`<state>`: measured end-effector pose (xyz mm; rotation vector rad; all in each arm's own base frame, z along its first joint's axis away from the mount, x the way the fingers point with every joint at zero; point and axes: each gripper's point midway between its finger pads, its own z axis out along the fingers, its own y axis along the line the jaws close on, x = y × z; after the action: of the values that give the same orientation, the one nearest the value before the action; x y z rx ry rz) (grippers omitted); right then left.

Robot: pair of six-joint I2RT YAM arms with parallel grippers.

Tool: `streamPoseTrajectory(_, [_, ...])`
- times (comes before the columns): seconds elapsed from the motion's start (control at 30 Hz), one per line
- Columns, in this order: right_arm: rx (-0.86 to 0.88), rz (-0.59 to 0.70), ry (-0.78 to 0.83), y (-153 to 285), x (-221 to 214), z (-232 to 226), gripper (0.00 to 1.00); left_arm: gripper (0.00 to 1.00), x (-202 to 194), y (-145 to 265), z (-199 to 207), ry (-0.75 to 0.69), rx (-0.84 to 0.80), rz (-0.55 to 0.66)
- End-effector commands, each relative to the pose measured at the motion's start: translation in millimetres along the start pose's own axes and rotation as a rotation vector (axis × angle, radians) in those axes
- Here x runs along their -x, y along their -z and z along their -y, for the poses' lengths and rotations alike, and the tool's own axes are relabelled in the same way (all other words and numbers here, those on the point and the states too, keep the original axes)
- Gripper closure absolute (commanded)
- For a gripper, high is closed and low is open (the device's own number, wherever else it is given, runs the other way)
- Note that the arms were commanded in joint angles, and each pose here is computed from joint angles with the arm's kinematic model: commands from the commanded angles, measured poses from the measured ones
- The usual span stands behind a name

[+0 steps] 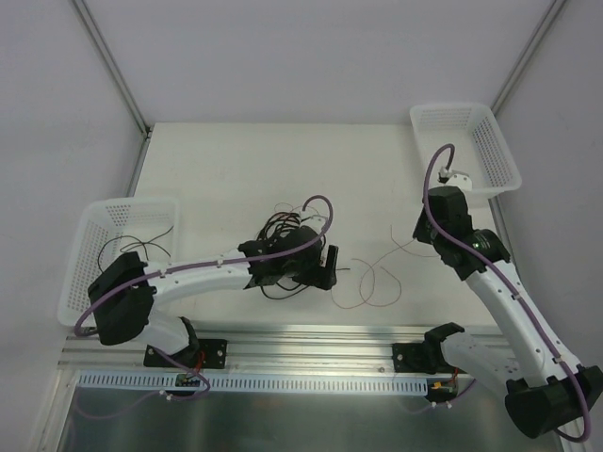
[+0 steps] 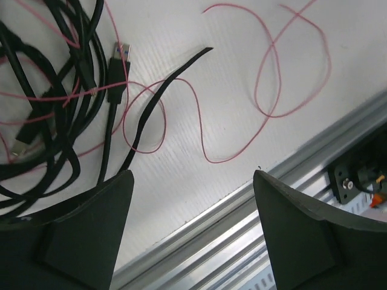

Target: Untangle the cables

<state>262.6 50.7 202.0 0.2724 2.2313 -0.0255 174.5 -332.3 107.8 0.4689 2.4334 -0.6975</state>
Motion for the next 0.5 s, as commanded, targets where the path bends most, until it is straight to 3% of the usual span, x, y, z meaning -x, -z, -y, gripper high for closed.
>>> streamPoseTrajectory(0.0, [0.054, 0.047, -0.059, 19.1, 15.0, -4.3, 0.99, 0.20, -6.7, -20.5, 11.5, 0.246, 0.087, 0.004])
streamPoseTrajectory(0.13, [0.087, 0.036, -0.073, 21.2, 8.5, -7.8, 0.99, 0.25, -10.5, -44.3, 16.4, 0.267, 0.143, 0.001])
streamPoseTrajectory(0.27, [0.106, 0.042, -0.088, 24.8, 4.1, -7.1, 0.99, 0.36, -19.8, -69.4, 11.0, 0.265, 0.197, -0.023])
streamPoseTrajectory(0.37, [0.118, 0.052, -0.094, 28.9, 3.6, -6.3, 0.99, 0.49, -25.8, -76.9, 8.1, 0.261, 0.218, -0.037])
streamPoseTrajectory(0.47, [0.113, 0.059, -0.090, 30.7, 3.5, -3.5, 0.99, 0.75, -27.0, -75.4, 2.3, 0.254, 0.238, -0.031])
